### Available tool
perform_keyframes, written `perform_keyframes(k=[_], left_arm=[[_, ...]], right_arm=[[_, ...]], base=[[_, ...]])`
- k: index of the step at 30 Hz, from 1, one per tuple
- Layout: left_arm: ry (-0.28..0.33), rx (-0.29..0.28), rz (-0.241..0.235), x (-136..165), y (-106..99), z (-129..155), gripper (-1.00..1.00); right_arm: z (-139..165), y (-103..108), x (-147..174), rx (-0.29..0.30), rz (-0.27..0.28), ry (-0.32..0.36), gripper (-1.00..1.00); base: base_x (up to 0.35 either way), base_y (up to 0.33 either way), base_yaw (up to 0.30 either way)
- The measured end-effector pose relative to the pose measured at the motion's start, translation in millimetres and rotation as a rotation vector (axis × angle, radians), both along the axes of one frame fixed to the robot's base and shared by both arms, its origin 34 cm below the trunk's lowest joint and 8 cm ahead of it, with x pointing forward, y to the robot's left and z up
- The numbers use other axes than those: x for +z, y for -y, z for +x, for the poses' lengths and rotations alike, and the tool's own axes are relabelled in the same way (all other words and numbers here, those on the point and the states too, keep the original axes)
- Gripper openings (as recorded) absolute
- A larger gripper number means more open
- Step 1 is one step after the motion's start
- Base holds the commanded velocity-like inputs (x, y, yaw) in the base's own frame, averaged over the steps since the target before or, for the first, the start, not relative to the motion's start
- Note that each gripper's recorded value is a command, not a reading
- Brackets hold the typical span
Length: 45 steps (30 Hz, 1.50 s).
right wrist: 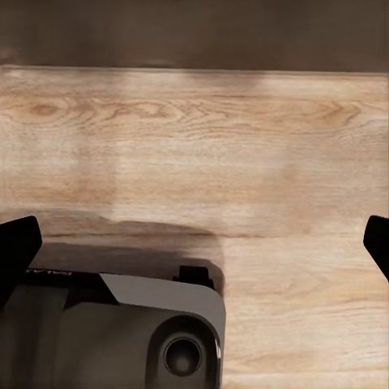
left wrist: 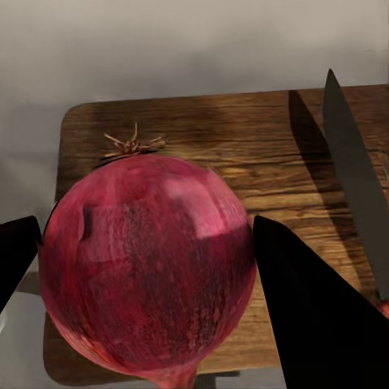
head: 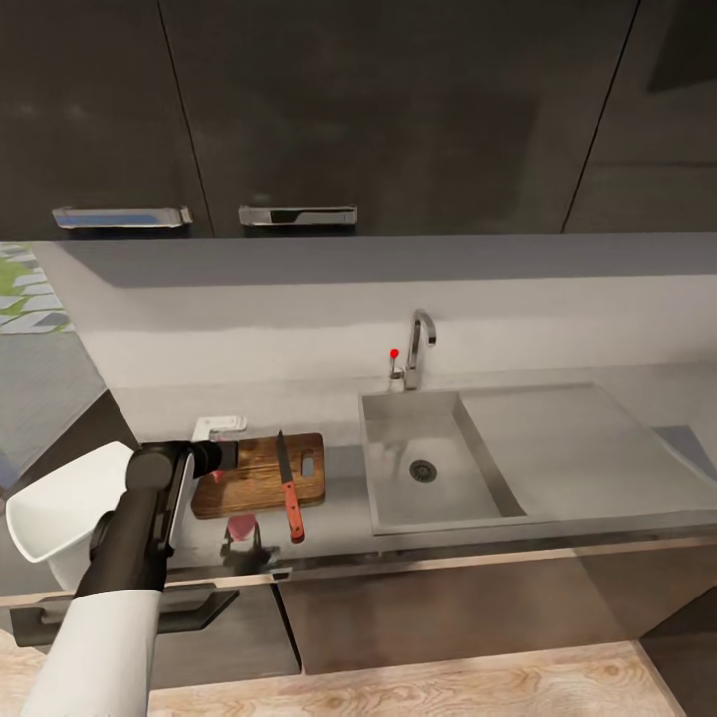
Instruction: In the kitchen, take the Vidalia onion out of the sink, dice it on the chopping board with the paring knife, put the diced onion into the bowl on the countertop, then place both the paring knife and the chopping board into the sink.
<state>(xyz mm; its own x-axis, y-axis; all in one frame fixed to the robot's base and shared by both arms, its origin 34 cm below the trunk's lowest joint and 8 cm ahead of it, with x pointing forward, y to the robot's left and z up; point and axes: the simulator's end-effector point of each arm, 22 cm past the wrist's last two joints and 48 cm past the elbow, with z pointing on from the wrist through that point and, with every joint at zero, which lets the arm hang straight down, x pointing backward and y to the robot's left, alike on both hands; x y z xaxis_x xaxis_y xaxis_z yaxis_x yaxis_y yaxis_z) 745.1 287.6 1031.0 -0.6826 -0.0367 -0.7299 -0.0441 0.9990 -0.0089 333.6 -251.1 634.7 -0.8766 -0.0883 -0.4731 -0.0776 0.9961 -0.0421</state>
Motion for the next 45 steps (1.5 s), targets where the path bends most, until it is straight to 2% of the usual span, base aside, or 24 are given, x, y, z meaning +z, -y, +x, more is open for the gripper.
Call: perform_keyframes(k=[32,40,45], left_arm=[[-0.082,-0.012,-0.013,-36.4,6.3,-7.4,-1.0],[-0.081,-0.015,-0.01,-35.7,7.1,-7.2,-1.0],[-0.077,-0.035,0.001,-33.9,14.3,-6.1,-1.0]], right_arm=[[-2.1,-1.4,-1.2,0.001,0.002,-0.006,1.0],[-2.1,-1.4,-1.2,0.002,0.002,-0.006,1.0],[-2.1,-1.4,-1.2,0.002,0.002,-0.005,1.0]], base=[[0.038,-0.014,0.0],[0.0,0.0,0.0],[0.048,-0.003,0.0]])
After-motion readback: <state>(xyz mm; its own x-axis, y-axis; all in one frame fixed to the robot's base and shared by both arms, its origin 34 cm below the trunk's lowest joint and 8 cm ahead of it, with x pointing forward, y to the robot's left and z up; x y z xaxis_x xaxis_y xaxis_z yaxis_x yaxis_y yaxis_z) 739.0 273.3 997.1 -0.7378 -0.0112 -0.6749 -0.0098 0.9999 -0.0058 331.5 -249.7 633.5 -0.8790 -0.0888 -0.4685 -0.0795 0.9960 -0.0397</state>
